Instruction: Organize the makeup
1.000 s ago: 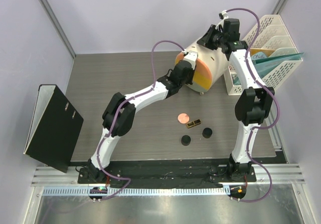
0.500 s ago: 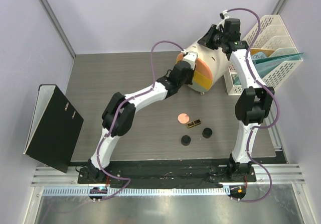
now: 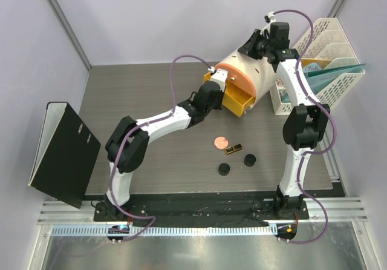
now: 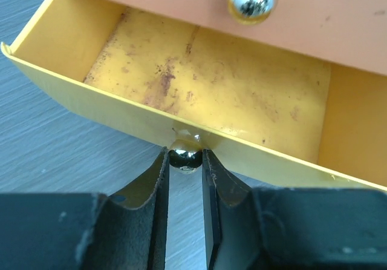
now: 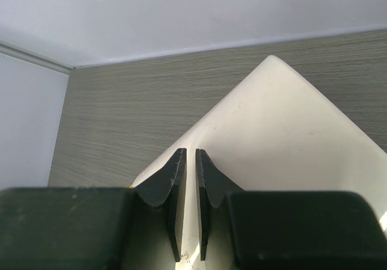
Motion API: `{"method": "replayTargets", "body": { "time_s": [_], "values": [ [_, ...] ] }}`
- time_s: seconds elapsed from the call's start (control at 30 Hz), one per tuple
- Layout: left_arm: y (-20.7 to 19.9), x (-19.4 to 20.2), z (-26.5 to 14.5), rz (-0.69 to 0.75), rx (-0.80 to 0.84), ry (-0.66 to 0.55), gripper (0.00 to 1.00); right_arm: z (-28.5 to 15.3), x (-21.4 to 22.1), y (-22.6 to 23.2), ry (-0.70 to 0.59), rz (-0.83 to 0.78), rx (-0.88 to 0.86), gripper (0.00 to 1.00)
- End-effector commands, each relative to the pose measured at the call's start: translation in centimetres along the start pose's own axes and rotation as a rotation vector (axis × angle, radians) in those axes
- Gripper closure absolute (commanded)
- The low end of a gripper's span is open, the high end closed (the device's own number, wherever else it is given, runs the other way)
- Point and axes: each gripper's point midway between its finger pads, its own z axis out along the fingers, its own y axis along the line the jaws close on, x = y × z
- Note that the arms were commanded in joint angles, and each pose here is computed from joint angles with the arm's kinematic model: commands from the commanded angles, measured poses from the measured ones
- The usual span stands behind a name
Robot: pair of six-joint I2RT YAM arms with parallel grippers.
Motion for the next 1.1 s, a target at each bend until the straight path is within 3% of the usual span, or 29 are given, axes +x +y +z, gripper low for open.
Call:
{"method": "replayTargets", "body": {
  "time_s": [0.0, 0.4, 0.5, 0.53, 0.63, 0.87, 1.07],
  "values": [
    [1.5, -5.1, -2.9, -0.033, -0.06, -0.134, 1.0, 0.5, 5.0, -4.3, 0.165, 0.061, 0.128, 0.82],
    [0.7, -3.9, -3.5, -0.008, -0.064, -0.096, 0.99, 0.5, 5.3, -4.4, 0.172, 0.063, 0.13, 0.82],
    [0.3, -3.3, -3.2, 0.009, -0.053, -0.063, 0.87, 0.5, 5.3, -4.5, 0.174, 0.063, 0.132, 0.82],
    [0.1, -3.3, -3.2, 0.015, -0.05, -0.06, 0.77, 0.5, 5.2, -4.5, 0.173, 0.063, 0.132, 0.82],
    [-0.3, -3.1, -3.2, 0.053, -0.051, -0.045, 0.61, 0.5, 5.4, -4.4, 0.176, 0.064, 0.13, 0.82],
    [-1.3, -4.7, -5.2, 0.196, -0.074, -0.083, 0.45, 0.5, 5.4, -4.5, 0.177, 0.067, 0.129, 0.82],
    [-1.5, -6.4, -9.0, 0.189, -0.065, -0.122, 0.31, 0.5, 5.3, -4.4, 0.176, 0.067, 0.129, 0.82]
  ]
}}
